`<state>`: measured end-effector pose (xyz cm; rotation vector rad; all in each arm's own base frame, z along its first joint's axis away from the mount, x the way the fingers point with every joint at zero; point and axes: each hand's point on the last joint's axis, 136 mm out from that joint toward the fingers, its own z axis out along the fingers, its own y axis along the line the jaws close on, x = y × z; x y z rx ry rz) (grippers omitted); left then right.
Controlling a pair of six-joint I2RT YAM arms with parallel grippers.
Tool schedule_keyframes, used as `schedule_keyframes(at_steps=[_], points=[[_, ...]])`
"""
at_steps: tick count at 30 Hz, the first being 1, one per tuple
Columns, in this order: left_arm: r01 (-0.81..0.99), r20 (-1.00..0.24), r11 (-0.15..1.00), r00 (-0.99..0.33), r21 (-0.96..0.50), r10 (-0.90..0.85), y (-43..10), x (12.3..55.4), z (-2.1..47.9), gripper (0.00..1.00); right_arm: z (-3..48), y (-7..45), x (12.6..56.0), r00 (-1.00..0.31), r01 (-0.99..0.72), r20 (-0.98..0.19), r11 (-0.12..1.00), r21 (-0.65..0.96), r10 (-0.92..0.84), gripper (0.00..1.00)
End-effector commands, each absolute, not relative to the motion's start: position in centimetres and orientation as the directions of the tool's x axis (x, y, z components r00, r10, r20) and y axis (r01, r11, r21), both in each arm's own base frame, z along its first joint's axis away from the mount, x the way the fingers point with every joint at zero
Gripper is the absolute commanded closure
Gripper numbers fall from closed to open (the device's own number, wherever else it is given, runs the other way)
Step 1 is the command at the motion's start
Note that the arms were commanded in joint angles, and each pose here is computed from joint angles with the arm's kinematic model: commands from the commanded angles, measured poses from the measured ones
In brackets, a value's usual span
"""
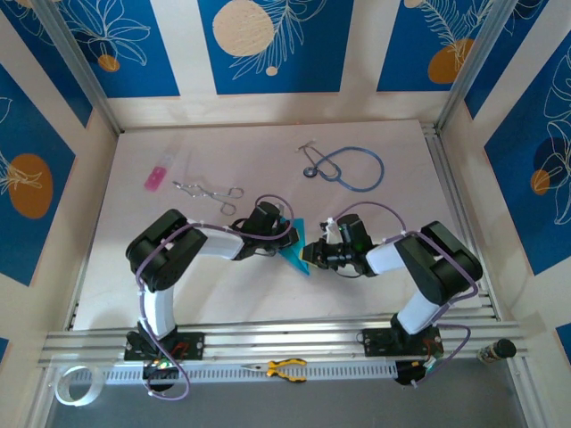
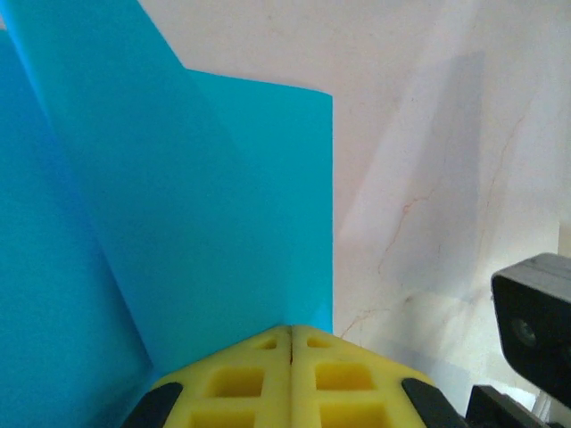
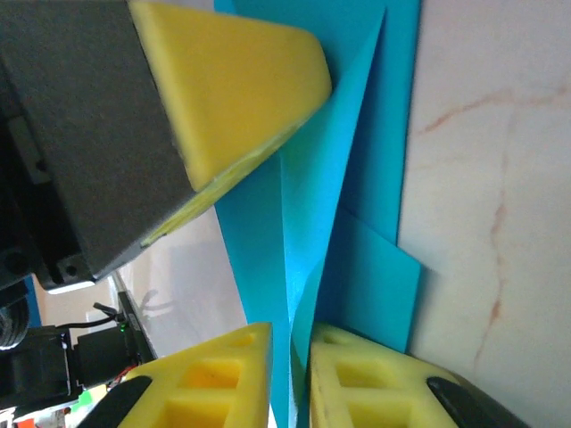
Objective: Fold a paper plane with a square sheet of paper (pick it up from the middle)
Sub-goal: Fourth fold the wing at the center of the table.
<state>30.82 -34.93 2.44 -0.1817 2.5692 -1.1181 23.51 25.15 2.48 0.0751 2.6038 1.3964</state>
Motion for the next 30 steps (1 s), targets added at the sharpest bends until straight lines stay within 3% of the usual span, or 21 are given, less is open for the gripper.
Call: schedule_keyframes(at_steps=[1, 11, 21, 30], points=[[-0.040, -0.185, 0.757, -0.960, -0.652, -0.210, -32.9, 29.0, -0.9, 0.94, 1.3, 24.7, 21.7, -0.991, -0.001, -0.084, 0.617, 0.787, 0.106, 0.82], [-0.036, -0.182, 0.753, -0.962, -0.657, -0.205, -33.1, 28.9, -0.9, 0.94, 0.9, 23.4, 20.5, -0.990, 0.022, -0.077, 0.676, 0.737, 0.116, 0.83], [-0.041, -0.178, 0.751, -0.962, -0.659, -0.209, -33.1, 29.0, -1.0, 0.94, 0.2, 23.6, 18.9, -0.996, 0.043, -0.017, 0.668, 0.743, 0.083, 0.89], [-0.048, -0.174, 0.752, -0.961, -0.658, -0.214, -32.9, 28.9, -1.2, 0.95, 0.5, 23.6, 18.2, -0.998, 0.049, 0.004, 0.664, 0.746, 0.068, 0.87]])
